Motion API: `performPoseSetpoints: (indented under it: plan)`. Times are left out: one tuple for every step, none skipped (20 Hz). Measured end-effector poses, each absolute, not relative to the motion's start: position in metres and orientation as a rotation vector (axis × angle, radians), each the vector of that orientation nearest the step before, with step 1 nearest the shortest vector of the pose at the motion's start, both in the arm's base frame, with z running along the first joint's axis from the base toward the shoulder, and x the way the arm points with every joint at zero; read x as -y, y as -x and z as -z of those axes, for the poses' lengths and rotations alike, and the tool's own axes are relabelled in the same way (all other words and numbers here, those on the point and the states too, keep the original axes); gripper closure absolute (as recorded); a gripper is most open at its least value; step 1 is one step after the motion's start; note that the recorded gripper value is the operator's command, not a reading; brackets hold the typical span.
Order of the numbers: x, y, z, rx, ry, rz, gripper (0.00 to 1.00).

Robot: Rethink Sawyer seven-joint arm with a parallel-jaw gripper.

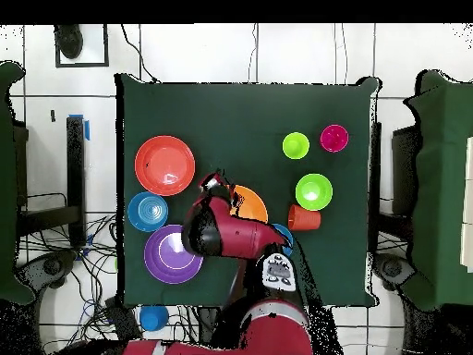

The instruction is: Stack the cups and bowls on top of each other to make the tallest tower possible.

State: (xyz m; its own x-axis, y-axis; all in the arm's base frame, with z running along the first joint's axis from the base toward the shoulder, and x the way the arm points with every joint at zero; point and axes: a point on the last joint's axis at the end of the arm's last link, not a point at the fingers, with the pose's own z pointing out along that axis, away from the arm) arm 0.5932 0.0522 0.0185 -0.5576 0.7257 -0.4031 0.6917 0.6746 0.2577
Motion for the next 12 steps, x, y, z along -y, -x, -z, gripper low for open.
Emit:
performPoseSetpoints:
  plan:
    - [-0.048, -0.606, -0.013, -2.393, -1.092, -0.098, 0.0]
    - [-0.046, -0.611, -0.009, -2.388, -1.091, -0.098, 0.0]
    - [-0.045, -0.615, -0.006, -2.385, -1.09, -0.098, 0.0]
    - [-0.042, -0.621, 0.001, -2.38, -1.088, -0.098, 0.0]
    - [-0.04, -0.626, 0.007, -2.378, -1.087, -0.098, 0.0]
    - [-0.039, -0.63, 0.014, -2.377, -1.086, -0.095, 0.0]
    - [-0.038, -0.632, 0.019, -2.378, -1.086, -0.093, 0.0]
    - [-0.037, -0.633, 0.024, -2.378, -1.088, -0.09, 0.0]
    - [-0.036, -0.633, 0.032, -2.384, -1.094, -0.081, 0.0]
    - [-0.035, -0.633, 0.035, -2.388, -1.099, -0.076, 0.0]
    - [-0.034, -0.627, 0.042, -2.409, -1.112, -0.055, 0.0]
    - [-0.034, -0.625, 0.043, -2.42, -1.114, -0.046, 0.0]
